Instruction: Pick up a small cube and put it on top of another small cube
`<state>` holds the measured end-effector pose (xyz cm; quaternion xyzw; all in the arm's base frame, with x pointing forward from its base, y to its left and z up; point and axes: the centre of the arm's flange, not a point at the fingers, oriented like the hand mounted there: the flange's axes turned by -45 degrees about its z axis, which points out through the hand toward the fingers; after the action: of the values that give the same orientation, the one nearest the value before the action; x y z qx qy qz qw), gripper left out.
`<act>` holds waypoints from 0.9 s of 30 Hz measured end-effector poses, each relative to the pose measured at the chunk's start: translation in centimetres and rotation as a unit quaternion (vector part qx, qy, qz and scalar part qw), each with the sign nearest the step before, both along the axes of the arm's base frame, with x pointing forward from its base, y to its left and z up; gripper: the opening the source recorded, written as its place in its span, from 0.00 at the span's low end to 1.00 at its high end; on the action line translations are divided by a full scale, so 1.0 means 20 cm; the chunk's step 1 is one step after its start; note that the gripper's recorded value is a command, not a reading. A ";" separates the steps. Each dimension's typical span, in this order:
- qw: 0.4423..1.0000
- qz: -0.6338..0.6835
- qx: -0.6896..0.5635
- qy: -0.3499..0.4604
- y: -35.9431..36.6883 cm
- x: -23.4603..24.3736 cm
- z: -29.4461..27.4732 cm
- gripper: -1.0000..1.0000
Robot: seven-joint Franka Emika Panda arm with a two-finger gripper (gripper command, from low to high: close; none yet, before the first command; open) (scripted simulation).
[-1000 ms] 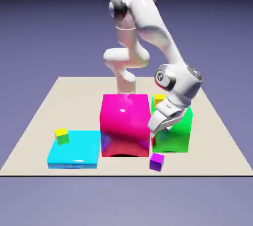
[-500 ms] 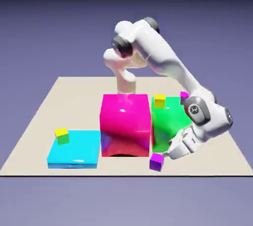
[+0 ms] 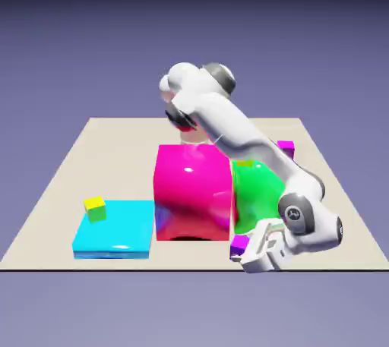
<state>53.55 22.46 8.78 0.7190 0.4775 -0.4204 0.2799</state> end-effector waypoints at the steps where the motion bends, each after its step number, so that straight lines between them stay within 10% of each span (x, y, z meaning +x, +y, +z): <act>1: 1.000 0.000 0.000 0.000 0.06 0.02 0.06 0.00; 27: 0.864 -0.500 -0.035 0.051 -2.14 0.12 0.43 0.00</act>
<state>55.99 -20.36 17.31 0.8286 0.0529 -0.5565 0.0323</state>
